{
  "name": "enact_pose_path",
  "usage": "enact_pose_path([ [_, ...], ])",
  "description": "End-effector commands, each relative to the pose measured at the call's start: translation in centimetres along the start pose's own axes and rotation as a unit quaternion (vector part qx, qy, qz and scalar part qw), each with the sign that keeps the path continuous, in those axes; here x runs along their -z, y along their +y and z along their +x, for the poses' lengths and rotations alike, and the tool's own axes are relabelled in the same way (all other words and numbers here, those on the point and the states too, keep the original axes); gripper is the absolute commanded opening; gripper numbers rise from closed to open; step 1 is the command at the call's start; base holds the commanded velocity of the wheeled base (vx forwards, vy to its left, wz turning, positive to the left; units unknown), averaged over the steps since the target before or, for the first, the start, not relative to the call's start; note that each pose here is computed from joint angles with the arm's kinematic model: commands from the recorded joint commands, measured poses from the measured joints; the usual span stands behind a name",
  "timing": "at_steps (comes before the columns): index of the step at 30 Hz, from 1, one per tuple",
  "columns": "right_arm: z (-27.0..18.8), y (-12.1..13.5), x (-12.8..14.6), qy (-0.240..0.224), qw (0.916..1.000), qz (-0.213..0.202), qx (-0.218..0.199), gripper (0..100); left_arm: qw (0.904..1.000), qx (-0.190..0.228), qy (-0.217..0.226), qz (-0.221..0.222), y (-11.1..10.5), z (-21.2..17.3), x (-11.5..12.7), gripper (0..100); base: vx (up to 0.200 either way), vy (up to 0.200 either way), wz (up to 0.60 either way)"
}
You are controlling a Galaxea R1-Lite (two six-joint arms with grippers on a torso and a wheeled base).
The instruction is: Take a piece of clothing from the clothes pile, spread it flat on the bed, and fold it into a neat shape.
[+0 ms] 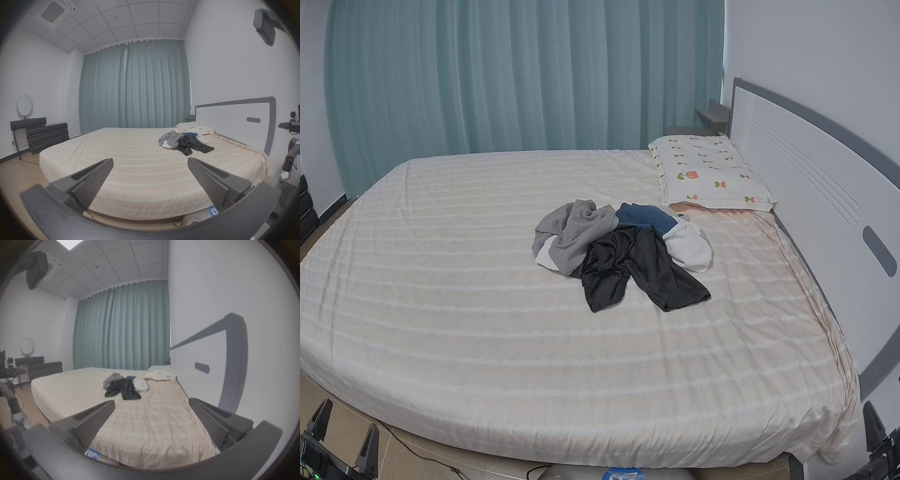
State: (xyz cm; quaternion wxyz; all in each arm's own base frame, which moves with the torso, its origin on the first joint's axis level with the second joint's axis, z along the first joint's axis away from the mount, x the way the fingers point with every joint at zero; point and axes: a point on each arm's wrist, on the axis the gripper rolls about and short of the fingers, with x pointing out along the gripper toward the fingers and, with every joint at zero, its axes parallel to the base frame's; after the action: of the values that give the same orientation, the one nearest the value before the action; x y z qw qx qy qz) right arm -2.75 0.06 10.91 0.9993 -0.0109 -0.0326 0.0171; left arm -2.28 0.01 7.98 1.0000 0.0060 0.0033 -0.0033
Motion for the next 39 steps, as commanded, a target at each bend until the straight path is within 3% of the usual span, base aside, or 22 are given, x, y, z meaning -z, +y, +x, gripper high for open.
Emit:
enact_pose_path([
  [1,7.0,0.0,-5.2,0.15,0.9861,0.029,-0.065,100,1.0,0.0,-0.001,-0.001,0.0,0.0,0.4,100,0.0,0.0,0.0],
  [2,7.0,0.0,-5.2,0.15,0.9861,0.029,-0.065,100,1.0,0.0,-0.001,-0.001,0.0,0.0,0.4,100,0.0,0.0,0.0],
  [3,10.3,0.2,-4.7,0.209,0.9738,0.038,-0.08,100,1.0,0.0,-0.001,0.0,0.0,0.0,0.4,100,0.0,0.0,0.0],
  [4,12.2,0.4,-4.4,0.232,0.9675,0.044,-0.09,100,1.0,0.0,0.0,0.0,0.0,0.0,0.5,100,0.0,0.0,0.0],
  [9,20.3,2.5,-1.9,0.294,0.9459,0.077,-0.114,100,1.0,0.0,0.0,0.0,0.0,0.0,0.5,100,0.0,0.0,0.0],
  [12,24.4,3.9,-0.6,0.32,0.9383,0.082,-0.104,100,1.0,0.0,0.0,-0.001,0.0,0.0,0.5,100,0.0,0.0,0.0],
  [19,33.8,6.7,3.0,0.359,0.9189,0.154,-0.054,100,1.0,0.0,-0.001,-0.001,0.0,0.0,0.4,100,0.0,0.0,0.0],
  [27,41.2,9.7,7.6,0.353,0.918,0.181,0.003,100,1.0,0.0,0.0,0.0,0.0,0.0,0.5,100,0.0,0.0,0.0],
  [29,42.3,9.9,8.8,0.362,0.9145,0.18,0.007,100,1.0,0.0,-0.001,0.0,0.0,0.0,0.4,100,0.0,0.0,0.0],
  [31,43.0,10.1,9.2,0.366,0.9123,0.184,0.012,100,1.0,0.0,-0.001,0.0,0.0,0.0,0.4,100,0.0,0.0,0.0],
  [34,44.7,10.6,9.6,0.362,0.905,0.222,0.027,100,1.0,0.0,-0.001,0.0,0.0,0.0,0.4,100,0.0,0.0,0.0],
  [39,46.0,10.6,10.3,0.362,0.9013,0.235,0.036,100,1.0,0.0,-0.001,0.0,0.0,0.0,0.4,100,0.0,0.0,0.0],
])
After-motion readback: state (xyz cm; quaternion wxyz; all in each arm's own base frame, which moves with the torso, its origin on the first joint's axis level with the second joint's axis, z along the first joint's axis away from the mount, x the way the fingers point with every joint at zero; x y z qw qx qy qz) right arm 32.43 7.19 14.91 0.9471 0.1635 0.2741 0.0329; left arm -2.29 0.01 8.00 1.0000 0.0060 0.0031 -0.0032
